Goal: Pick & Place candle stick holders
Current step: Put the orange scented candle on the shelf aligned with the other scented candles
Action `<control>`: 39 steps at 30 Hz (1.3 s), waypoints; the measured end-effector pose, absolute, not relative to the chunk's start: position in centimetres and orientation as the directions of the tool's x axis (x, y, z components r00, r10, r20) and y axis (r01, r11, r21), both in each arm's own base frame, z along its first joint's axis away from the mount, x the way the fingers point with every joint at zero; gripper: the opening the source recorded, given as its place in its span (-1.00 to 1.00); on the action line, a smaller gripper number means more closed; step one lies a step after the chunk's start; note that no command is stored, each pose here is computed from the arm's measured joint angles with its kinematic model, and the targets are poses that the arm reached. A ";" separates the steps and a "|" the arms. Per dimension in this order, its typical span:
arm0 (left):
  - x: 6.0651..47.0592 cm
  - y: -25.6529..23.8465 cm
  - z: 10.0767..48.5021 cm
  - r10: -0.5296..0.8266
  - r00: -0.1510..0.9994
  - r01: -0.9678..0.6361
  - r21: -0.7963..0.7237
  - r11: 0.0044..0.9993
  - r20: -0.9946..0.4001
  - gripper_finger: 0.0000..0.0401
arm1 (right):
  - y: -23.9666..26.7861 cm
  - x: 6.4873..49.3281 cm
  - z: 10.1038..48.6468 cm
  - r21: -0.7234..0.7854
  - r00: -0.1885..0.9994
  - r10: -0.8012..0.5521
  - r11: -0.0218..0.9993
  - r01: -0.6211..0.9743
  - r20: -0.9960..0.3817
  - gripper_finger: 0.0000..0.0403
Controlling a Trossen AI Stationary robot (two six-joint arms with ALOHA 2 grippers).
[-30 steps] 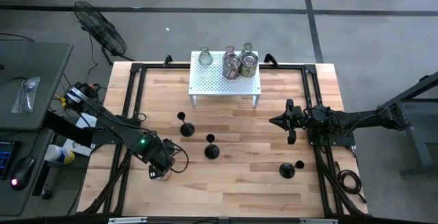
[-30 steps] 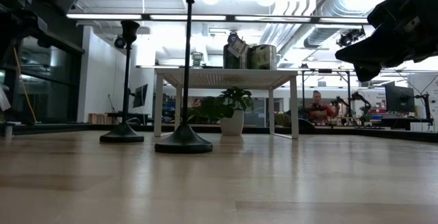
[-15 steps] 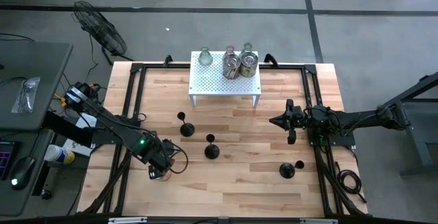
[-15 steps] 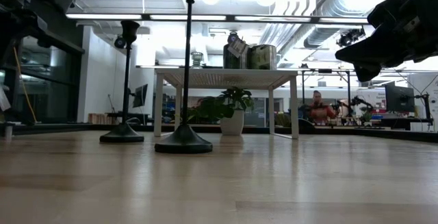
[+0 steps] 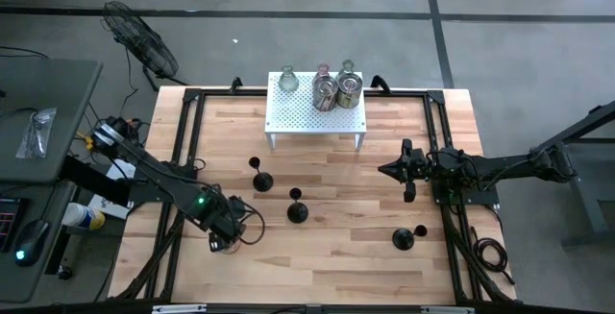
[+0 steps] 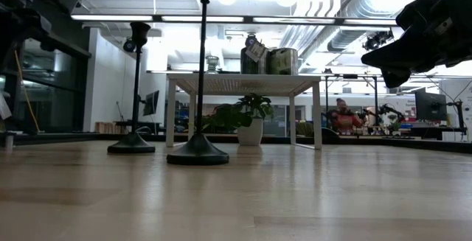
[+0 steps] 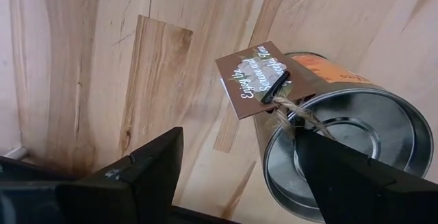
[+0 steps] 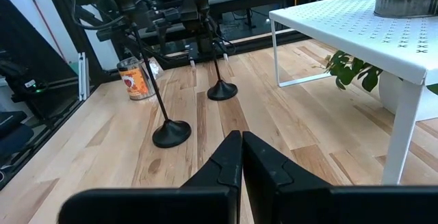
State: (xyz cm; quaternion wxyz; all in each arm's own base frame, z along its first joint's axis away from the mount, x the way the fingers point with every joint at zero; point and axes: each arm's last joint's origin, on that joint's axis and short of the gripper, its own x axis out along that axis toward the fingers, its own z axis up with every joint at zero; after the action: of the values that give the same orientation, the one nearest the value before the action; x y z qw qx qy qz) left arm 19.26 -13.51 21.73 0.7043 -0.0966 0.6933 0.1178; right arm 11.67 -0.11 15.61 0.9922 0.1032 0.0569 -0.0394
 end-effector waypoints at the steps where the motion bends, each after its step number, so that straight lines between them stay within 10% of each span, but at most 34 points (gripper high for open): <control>1: 19.3 -13.5 21.6 0.036 0.003 -0.299 0.033 0.954 -0.999 0.40 | -0.1 11.7 15.6 0.200 0.990 -0.066 0.976 0.090 -0.121 -0.98; 9: 19.4 -13.7 21.4 0.015 -0.010 -0.293 0.017 0.956 -1.000 0.36 | -0.1 11.7 15.6 0.201 0.990 -0.066 0.976 0.090 -0.121 -0.98; 23: 19.6 -13.9 21.4 -0.015 0.005 -0.289 -0.016 0.957 -1.000 -0.30 | -0.1 11.7 15.6 0.201 0.990 -0.066 0.976 0.090 -0.121 -0.98; 39: 20.2 -14.3 20.8 -0.002 0.023 -0.282 -0.008 0.959 -1.000 -0.43 | -0.1 11.7 15.6 0.200 0.990 -0.066 0.976 0.090 -0.121 -0.98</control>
State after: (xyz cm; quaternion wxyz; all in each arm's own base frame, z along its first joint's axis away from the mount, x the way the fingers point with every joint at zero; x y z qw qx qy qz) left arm 20.25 -14.29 20.76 0.7077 -0.1026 0.6920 0.0988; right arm 11.67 -0.11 15.60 0.9923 0.1032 0.0569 -0.0392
